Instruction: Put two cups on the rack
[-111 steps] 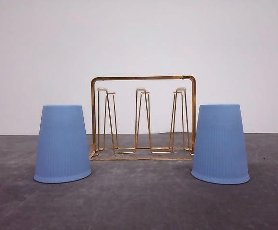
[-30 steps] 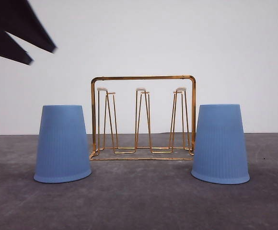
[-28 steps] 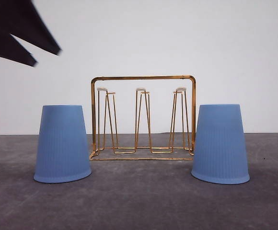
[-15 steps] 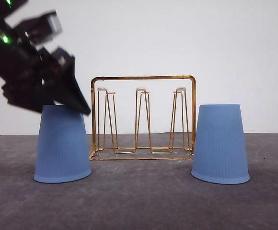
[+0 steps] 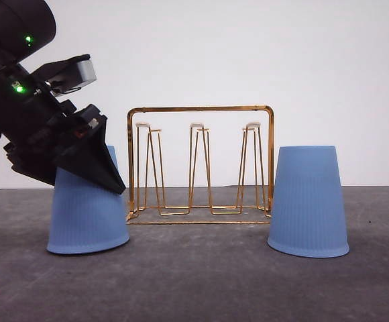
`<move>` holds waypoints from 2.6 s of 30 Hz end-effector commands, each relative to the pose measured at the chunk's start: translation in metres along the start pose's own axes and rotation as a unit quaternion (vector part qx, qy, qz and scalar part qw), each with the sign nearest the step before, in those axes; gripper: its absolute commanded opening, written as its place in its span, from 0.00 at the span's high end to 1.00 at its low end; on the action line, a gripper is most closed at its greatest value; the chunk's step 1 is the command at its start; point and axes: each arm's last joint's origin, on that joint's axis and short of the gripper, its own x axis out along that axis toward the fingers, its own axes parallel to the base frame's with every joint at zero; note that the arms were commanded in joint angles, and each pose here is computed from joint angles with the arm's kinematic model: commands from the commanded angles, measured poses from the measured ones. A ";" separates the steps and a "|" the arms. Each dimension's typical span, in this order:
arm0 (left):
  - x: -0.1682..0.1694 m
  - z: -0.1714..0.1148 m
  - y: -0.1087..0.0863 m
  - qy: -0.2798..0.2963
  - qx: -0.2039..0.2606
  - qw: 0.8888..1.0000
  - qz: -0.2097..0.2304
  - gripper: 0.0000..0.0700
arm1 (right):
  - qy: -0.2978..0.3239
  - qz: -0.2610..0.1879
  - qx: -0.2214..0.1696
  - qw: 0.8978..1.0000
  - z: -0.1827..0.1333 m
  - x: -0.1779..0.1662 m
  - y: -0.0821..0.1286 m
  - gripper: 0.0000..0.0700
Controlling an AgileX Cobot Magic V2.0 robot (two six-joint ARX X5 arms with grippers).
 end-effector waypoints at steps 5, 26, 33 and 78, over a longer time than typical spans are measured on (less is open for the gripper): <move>-0.024 0.027 -0.005 0.000 -0.016 1.000 -0.005 0.61 | -0.007 -0.001 -0.002 1.000 0.003 -0.001 0.000 0.34; -0.084 0.134 -0.002 -0.168 -0.031 0.983 0.073 0.61 | -0.014 -0.002 -0.004 1.000 0.004 -0.001 0.000 0.34; -0.044 0.128 0.006 -0.120 -0.038 0.990 0.067 0.61 | -0.014 -0.002 -0.004 1.000 0.004 -0.001 0.000 0.34; -0.103 0.015 -0.019 0.056 -0.190 0.980 0.032 0.50 | 0.042 0.074 0.023 0.996 0.006 0.031 -0.002 0.26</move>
